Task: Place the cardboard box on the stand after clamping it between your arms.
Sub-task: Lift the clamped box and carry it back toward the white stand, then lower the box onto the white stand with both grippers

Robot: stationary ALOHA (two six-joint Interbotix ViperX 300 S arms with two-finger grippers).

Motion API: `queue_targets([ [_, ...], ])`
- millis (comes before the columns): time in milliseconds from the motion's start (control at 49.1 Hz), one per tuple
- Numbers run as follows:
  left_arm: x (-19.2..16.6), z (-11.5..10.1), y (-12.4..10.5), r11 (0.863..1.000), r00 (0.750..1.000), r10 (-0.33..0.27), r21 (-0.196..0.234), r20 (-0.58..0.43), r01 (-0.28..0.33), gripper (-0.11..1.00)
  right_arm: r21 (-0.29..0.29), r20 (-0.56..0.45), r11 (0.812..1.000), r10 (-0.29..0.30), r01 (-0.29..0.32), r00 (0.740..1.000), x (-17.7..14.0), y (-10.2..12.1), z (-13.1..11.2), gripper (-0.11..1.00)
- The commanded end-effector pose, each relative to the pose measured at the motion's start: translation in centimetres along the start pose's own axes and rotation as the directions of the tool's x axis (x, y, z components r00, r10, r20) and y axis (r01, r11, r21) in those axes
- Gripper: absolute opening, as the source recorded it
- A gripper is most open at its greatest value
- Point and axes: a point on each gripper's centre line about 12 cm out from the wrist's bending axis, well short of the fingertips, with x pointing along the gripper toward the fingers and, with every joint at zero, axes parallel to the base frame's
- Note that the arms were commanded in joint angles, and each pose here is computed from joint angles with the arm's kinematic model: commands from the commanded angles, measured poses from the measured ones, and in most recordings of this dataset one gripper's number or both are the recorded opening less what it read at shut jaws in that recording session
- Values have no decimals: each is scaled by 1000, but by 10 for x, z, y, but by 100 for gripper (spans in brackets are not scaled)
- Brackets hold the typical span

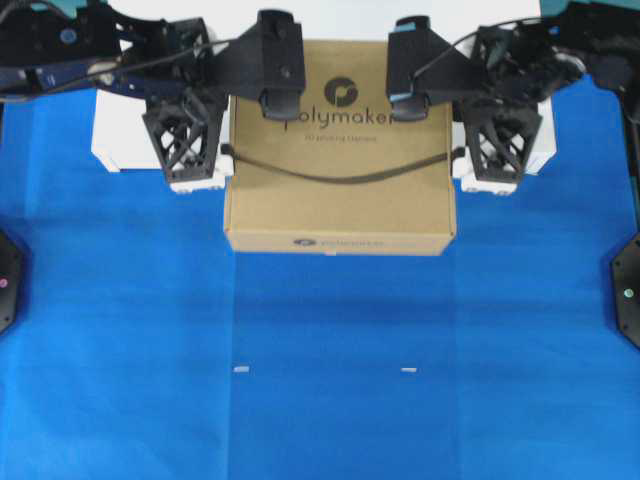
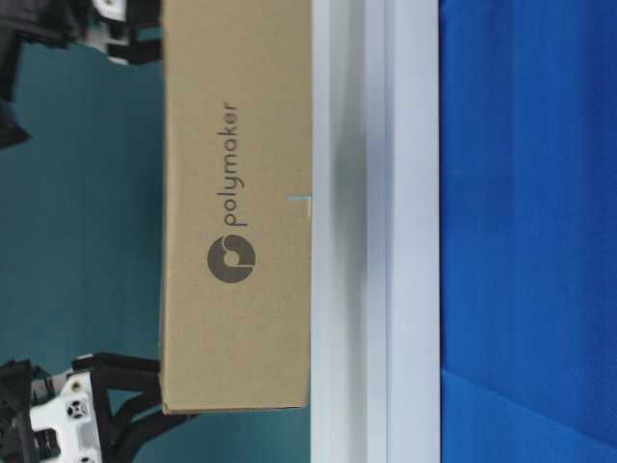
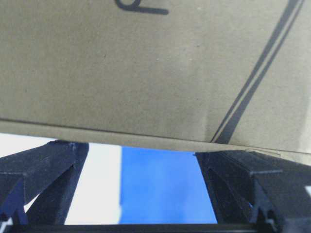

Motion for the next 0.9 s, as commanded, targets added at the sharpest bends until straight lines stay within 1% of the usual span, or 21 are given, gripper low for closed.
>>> queue_targets([
  [0, -28, 46, 13, 999, 974, 47, -34, 221, -41, 85, 27, 218, 1000, -10, 4, 976, -24, -5, 42, 97],
  [102, -23, 49, 22, 998, 974, 59, -37, 220, -52, 85, 33, 227, 999, -15, 7, 974, -23, -19, 46, 96],
  [183, -22, 51, 27, 998, 973, 67, -34, 221, -61, 85, 22, 233, 1000, -25, 20, 972, -25, -27, 50, 96],
  [305, -13, 49, 39, 996, 976, 83, -28, 200, -79, 85, 22, 239, 999, -40, 36, 970, -26, -40, 54, 96],
  [407, -6, 48, 49, 995, 977, 96, -34, 190, -91, 85, 29, 235, 999, -48, 43, 971, -24, -52, 53, 96],
  [550, 0, 49, 66, 992, 975, 121, -49, 187, -114, 85, 39, 230, 999, -42, 34, 972, -17, -64, 51, 96],
  [652, 2, 52, 76, 991, 973, 135, -51, 187, -128, 85, 36, 227, 999, -38, 31, 973, -12, -71, 50, 96],
  [753, 7, 52, 83, 990, 974, 141, -46, 176, -135, 85, 34, 227, 999, -35, 28, 973, -8, -79, 50, 96],
  [876, 16, 51, 86, 990, 977, 140, -47, 162, -134, 85, 27, 225, 999, -42, 37, 973, -4, -90, 50, 96],
])
